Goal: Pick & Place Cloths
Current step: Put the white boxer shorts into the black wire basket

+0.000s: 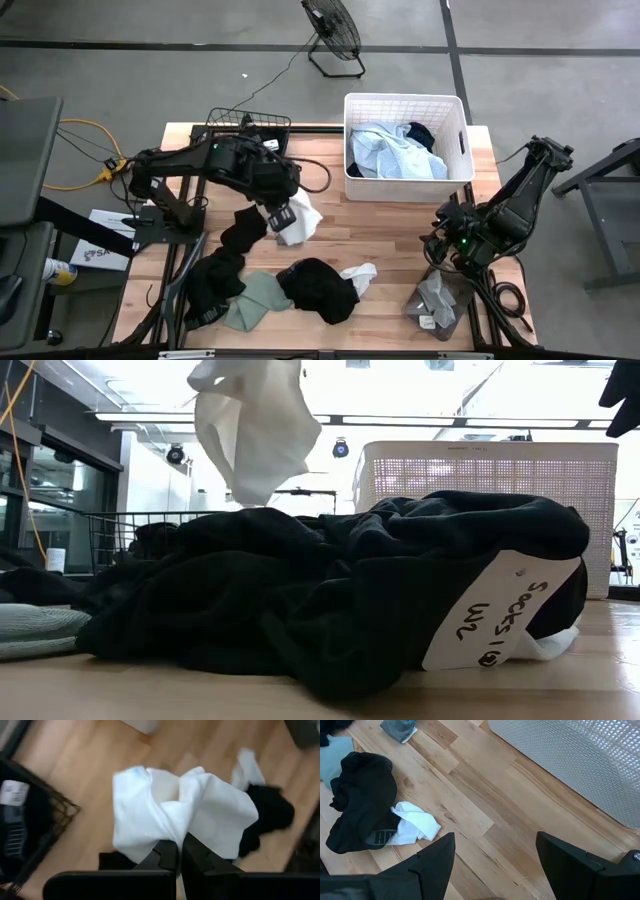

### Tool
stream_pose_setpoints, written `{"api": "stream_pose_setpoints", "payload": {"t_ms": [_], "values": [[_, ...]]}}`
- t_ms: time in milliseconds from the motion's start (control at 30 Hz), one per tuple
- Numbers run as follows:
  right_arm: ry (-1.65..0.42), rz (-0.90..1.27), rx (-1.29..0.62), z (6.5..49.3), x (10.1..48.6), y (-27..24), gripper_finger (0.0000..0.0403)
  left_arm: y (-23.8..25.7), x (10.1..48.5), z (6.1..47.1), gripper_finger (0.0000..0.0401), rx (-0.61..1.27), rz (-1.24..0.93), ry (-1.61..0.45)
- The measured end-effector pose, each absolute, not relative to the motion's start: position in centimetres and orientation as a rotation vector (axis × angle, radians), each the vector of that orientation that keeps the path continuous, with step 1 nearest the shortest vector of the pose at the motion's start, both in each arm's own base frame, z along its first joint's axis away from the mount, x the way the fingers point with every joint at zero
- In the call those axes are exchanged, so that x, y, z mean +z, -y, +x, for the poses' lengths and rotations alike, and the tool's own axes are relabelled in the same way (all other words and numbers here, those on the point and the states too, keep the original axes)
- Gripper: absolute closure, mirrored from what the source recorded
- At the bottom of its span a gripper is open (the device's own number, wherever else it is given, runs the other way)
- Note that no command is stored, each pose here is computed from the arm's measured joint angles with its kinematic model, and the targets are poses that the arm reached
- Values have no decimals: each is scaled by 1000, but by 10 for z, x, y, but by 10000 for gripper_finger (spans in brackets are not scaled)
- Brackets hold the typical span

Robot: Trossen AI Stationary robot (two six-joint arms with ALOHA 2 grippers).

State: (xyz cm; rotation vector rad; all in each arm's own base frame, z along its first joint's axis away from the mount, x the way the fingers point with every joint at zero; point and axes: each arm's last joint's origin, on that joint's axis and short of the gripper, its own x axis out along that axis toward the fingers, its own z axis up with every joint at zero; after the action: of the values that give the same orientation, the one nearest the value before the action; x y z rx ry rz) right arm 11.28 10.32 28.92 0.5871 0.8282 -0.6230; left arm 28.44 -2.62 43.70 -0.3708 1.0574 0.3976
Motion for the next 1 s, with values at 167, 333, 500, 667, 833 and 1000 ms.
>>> {"api": "stream_pose_setpoints", "payload": {"t_ms": [167,333,500,667,833,1000], "values": [[-828,587,-623,113,289,-103,133,9,442,284,401,577,-461,-968],[-828,588,-623,113,289,-103,133,-11,444,283,401,733,-536,-892],[-828,588,-623,113,289,-103,133,-32,445,281,401,825,-548,-860],[-825,586,-624,113,289,-103,133,-51,445,278,401,930,-540,-821],[-825,586,-624,113,289,-103,133,-71,447,272,401,1022,-547,-787],[-825,587,-624,113,289,-103,133,-89,447,266,401,1089,-540,-776]]}}
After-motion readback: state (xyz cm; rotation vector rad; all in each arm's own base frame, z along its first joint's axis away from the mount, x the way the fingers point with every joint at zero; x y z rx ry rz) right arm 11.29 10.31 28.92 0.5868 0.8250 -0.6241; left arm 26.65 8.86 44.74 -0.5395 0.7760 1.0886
